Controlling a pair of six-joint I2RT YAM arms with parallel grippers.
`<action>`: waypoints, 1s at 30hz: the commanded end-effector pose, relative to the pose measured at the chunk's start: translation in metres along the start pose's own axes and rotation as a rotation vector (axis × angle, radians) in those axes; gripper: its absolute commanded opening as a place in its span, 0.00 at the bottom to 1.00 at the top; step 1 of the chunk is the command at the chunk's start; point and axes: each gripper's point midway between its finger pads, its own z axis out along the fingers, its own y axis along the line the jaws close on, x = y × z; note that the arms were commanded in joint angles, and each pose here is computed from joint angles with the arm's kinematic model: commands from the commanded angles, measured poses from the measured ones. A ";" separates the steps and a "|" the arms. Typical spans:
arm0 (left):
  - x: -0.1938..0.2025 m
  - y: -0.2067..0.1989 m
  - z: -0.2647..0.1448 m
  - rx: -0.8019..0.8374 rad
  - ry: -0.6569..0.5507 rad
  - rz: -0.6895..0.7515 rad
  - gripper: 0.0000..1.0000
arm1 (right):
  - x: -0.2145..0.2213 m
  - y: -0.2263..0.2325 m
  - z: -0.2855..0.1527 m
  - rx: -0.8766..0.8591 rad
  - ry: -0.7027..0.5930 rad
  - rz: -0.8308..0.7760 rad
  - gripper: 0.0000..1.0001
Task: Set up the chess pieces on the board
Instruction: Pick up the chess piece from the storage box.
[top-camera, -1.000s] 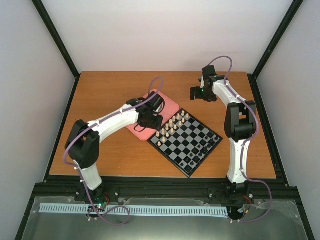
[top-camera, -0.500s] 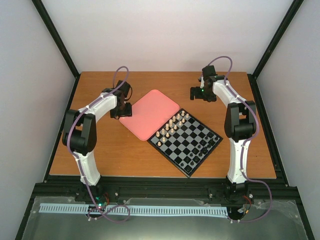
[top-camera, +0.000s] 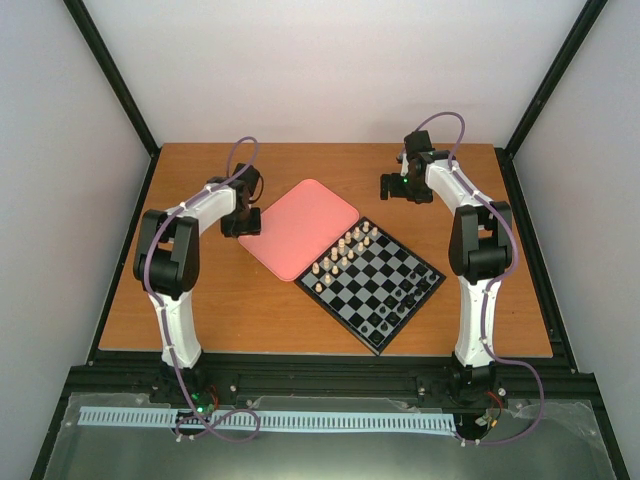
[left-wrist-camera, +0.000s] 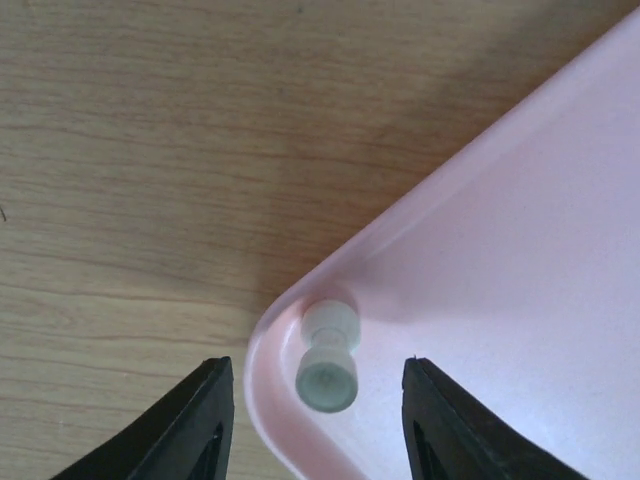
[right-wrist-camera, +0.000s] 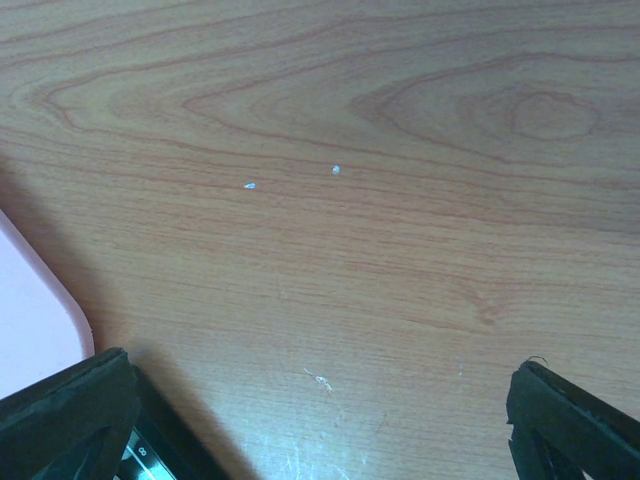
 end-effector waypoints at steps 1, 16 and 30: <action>-0.018 -0.006 -0.002 0.025 -0.031 -0.002 0.47 | -0.011 -0.001 -0.004 -0.002 -0.024 -0.005 1.00; -0.022 -0.010 0.003 0.028 -0.014 0.002 0.28 | -0.009 -0.003 0.001 0.008 -0.017 -0.005 1.00; -0.015 -0.008 -0.035 0.068 -0.037 0.003 0.01 | -0.010 -0.003 -0.003 0.010 -0.023 -0.005 1.00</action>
